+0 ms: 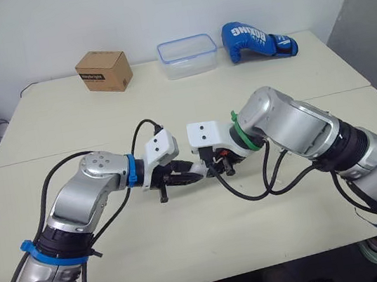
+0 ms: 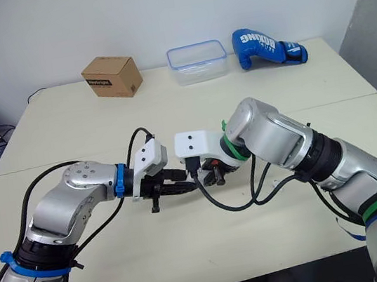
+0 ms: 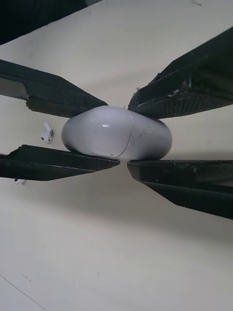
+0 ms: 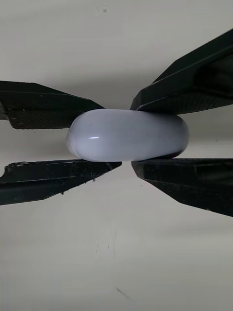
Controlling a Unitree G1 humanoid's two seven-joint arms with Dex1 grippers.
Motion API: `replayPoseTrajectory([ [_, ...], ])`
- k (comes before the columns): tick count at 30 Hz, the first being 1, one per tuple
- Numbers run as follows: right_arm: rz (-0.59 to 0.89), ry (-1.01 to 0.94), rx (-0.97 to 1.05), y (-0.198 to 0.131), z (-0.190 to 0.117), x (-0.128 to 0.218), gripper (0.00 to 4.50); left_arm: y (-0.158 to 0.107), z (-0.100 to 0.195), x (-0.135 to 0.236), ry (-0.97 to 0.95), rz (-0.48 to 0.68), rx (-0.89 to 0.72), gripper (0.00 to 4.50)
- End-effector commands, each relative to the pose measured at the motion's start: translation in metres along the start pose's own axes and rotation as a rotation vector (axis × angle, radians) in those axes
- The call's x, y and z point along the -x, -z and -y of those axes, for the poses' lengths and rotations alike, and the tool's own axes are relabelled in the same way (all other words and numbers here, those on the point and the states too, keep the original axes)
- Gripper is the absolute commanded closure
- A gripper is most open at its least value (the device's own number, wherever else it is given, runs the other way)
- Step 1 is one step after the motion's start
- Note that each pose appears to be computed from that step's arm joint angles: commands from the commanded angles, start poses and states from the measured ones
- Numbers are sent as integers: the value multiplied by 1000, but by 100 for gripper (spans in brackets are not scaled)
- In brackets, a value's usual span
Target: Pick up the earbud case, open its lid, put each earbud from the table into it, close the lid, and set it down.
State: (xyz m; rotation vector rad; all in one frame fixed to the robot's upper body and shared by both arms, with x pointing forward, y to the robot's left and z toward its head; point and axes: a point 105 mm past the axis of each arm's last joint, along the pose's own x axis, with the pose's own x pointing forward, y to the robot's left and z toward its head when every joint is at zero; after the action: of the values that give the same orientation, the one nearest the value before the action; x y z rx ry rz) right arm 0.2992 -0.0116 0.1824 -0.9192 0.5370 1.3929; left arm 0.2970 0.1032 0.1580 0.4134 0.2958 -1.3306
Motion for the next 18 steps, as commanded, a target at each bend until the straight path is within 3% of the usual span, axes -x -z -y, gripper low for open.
replayPoseTrajectory([
  [1, 66, 20, 28, -9, -3, 16, 233, -8, -8, 11, -66, 39, -23, 369],
  [4, 83, 13, 18, -11, -7, 16, 127, -9, -7, 10, -68, 53, -18, 369],
  [8, 115, 30, -6, -8, -8, 19, 127, -11, -11, 12, -108, 126, -10, 369],
  [12, 183, 98, -24, 6, -5, 29, 127, -8, -14, 18, -131, 269, 31, 369],
  [18, 385, 221, -131, 17, -2, 39, 127, 3, -7, 26, -86, 390, 73, 369],
])
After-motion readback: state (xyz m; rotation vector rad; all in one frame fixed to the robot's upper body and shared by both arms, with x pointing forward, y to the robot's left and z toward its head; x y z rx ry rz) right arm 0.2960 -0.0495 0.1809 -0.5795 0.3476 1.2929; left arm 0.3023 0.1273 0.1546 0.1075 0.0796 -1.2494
